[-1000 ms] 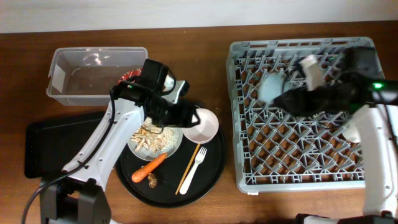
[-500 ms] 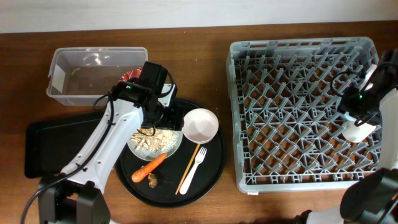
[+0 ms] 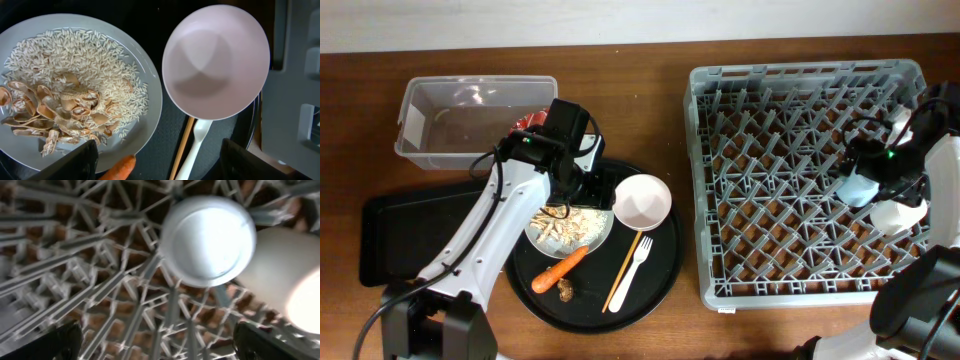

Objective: Sort waste into correct bins and load items into the dishwasher rack

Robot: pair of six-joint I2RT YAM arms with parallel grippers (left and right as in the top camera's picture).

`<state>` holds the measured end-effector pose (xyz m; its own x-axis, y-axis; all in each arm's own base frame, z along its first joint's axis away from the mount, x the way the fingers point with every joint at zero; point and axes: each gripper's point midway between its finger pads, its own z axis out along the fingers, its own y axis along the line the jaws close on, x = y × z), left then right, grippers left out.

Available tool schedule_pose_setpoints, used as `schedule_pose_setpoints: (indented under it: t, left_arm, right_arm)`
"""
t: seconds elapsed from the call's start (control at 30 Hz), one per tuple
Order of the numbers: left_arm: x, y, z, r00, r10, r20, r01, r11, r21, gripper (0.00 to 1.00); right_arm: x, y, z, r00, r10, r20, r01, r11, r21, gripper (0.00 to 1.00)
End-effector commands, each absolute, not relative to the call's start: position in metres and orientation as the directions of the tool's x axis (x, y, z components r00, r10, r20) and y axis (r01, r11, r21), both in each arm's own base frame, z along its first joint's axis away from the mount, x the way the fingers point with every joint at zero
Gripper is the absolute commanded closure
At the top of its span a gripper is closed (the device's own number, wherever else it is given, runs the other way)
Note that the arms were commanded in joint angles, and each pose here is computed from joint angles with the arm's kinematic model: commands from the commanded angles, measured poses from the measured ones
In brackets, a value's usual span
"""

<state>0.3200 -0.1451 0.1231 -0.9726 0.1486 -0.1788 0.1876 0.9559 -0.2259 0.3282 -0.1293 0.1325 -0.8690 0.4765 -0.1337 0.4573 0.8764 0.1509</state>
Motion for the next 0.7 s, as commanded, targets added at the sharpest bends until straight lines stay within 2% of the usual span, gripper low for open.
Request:
schedule_pose_setpoints:
  t: [0.0, 0.13, 0.27, 0.33, 0.37, 0.4, 0.53, 0.57, 0.6, 0.67]
  left_arm:
    - [0.321, -0.141, 0.132, -0.966, 0.153, -0.21, 0.198, 0.956, -0.217, 0.18]
    - [0.321, -0.141, 0.132, -0.966, 0.152, -0.21, 0.198, 0.956, -0.217, 0.17]
    - [0.325, -0.133, 0.132, -0.977, 0.078, -0.198, 0.123, 0.966, -0.227, 0.17]
    - [0.326, -0.115, 0.13, -0.985, -0.014, -0.17, 0.022, 0.978, -0.207, 0.17]
    - [0.326, -0.101, 0.129, -0.985, -0.082, -0.151, -0.052, 0.979, -0.196, 0.17]
    - [0.326, -0.093, 0.129, -0.983, -0.118, -0.139, -0.09, 0.976, -0.196, 0.17]
    - [0.322, -0.044, 0.126, -0.959, -0.272, -0.08, -0.255, 0.95, -0.18, 0.16]
    - [0.321, -0.039, 0.126, -0.955, -0.287, -0.076, -0.27, 0.946, -0.179, 0.16]
    - [0.32, -0.034, 0.126, -0.952, -0.299, -0.07, -0.283, 0.943, -0.176, 0.16]
    - [0.32, -0.034, 0.126, -0.952, -0.298, -0.069, -0.283, 0.943, -0.176, 0.16]
  right_arm:
    - [0.334, -0.1, 0.144, -0.89, 0.441, -0.113, 0.392, 0.869, 0.301, 0.01]
    - [0.334, -0.041, 0.171, -0.95, 0.261, -0.169, 0.191, 0.919, 0.345, 0.01]
    - [0.331, 0.055, 0.204, -0.952, -0.034, -0.303, -0.135, 0.938, 0.32, 0.01]
    - [0.327, 0.106, 0.208, -0.922, -0.177, -0.344, -0.29, 0.905, 0.311, 0.06]
    - [0.325, 0.133, 0.207, -0.898, -0.252, -0.361, -0.367, 0.881, 0.298, 0.12]
    - [0.326, 0.148, 0.204, -0.883, -0.289, -0.371, -0.401, 0.874, 0.275, 0.2]
    - [0.341, 0.212, 0.173, -0.826, -0.396, -0.401, -0.486, 0.861, 0.151, 0.28]
    - [0.346, 0.219, 0.162, -0.832, -0.391, -0.393, -0.472, 0.871, 0.133, 0.29]
    - [0.359, 0.225, 0.134, -0.858, -0.361, -0.365, -0.418, 0.904, 0.092, 0.36]
    - [0.364, 0.225, 0.111, -0.882, -0.342, -0.325, -0.385, 0.92, 0.077, 0.39]
